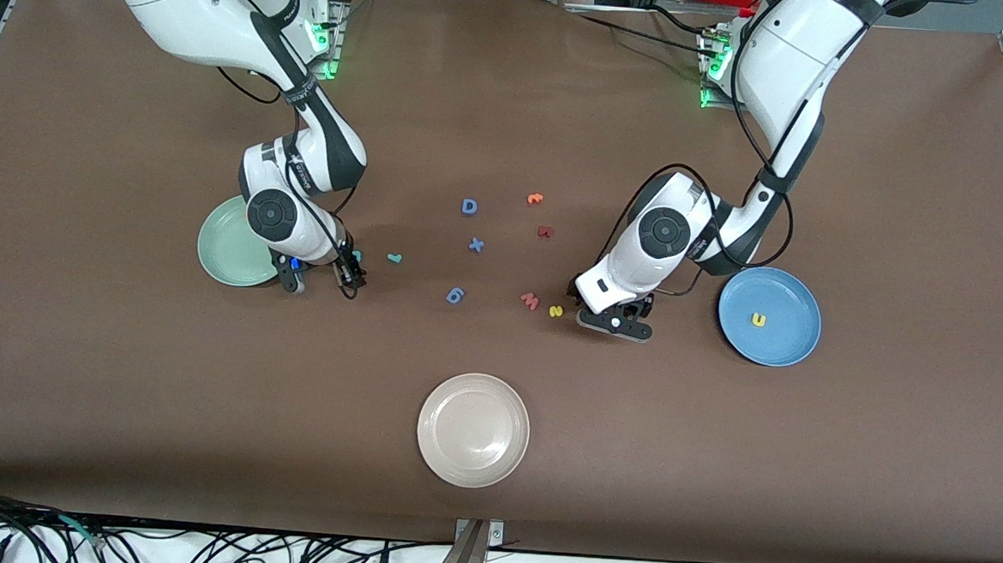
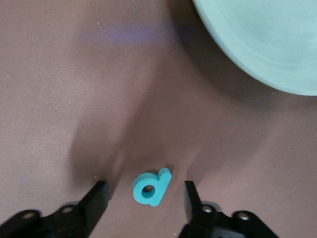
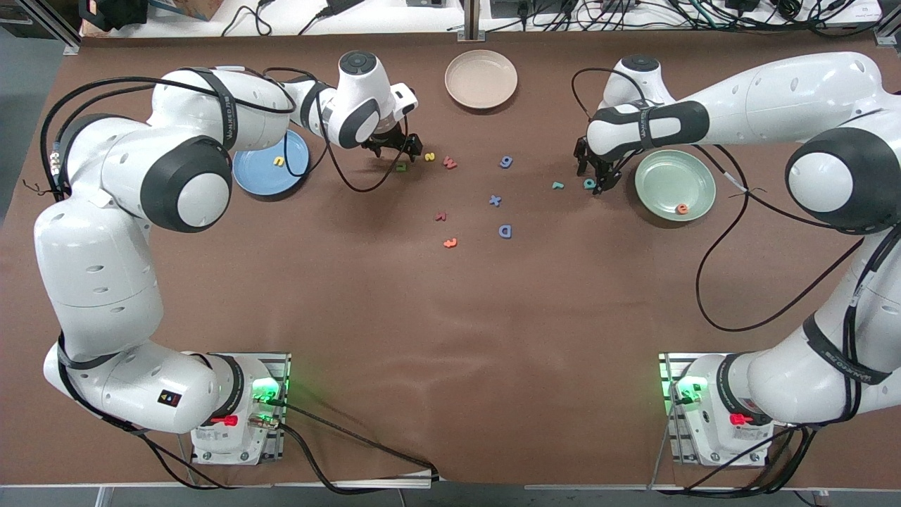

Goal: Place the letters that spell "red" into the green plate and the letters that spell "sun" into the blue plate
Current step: 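Reach the right gripper to the teal d while the left gripper reaches the green u, then grasp the teal d with the right gripper while the left gripper grasps the u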

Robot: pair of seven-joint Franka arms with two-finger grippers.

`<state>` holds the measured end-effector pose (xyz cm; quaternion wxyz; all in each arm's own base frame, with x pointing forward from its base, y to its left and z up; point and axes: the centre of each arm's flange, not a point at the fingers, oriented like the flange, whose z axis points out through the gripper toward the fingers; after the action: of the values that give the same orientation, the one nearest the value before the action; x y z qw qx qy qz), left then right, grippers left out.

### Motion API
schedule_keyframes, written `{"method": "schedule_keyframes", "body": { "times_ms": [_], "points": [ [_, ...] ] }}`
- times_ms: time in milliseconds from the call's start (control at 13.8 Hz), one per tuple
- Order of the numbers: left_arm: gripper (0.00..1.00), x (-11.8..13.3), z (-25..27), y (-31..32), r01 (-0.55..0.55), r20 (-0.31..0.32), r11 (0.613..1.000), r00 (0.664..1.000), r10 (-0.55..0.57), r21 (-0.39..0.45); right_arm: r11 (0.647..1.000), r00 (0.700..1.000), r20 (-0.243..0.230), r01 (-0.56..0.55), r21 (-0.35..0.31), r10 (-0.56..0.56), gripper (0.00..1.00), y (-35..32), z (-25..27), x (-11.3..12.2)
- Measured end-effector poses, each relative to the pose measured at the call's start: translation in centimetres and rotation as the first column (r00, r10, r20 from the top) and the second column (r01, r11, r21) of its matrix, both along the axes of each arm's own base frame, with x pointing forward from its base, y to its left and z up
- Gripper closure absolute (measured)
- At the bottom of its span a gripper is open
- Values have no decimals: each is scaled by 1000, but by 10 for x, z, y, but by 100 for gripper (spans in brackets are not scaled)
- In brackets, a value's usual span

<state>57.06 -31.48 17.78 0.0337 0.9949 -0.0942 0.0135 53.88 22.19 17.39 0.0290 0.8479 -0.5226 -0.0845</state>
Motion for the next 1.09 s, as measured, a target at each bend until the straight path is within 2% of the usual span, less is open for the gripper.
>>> {"method": "schedule_keyframes", "body": {
  "times_ms": [72, 217, 290, 435, 507, 580, 725, 1014, 1087],
  "points": [
    [0, -1, -2, 0, -1, 1, 1000, 1000, 1, 7, 1000, 1000, 0, 0, 0, 0, 32, 0, 0, 0],
    [1, -3, -5, -4, -7, 0, 1000, 1000, 7, 12, 1000, 1000, 6, 1, 1, -1, 52, 0, 2, 0],
    [3, -5, -5, -6, -10, -1, 1000, 1000, 10, 12, 1000, 1000, 6, 0, 1, 0, 52, 0, 2, 0],
    [5, -10, -5, -16, -16, -2, 1000, 1000, 16, 12, 1000, 1000, 7, 0, 1, 0, 70, 0, 3, 0],
    [6, -14, -5, -22, -19, -4, 1000, 1000, 19, 12, 1000, 1000, 6, 0, 1, 0, 73, 0, 3, 0],
    [6, -17, -5, -27, -19, -4, 1000, 1000, 19, 12, 1000, 1000, 5, 0, 0, 0, 73, 0, 3, 0],
    [26, -20, -6, -32, -15, -5, 1000, 1000, 15, 12, 1000, 1000, 5, 0, 0, 0, 73, 0, 3, 0],
    [33, -20, -8, -29, -17, 8, 999, 1000, 16, 36, 1000, 1000, -22, -14, -14, 14, 73, -3, 11, 0],
    [44, -19, -8, -28, -20, 15, 999, 1000, 19, 43, 999, 999, -37, -28, -22, 27, 73, -7, 20, 2]
  ]
}}
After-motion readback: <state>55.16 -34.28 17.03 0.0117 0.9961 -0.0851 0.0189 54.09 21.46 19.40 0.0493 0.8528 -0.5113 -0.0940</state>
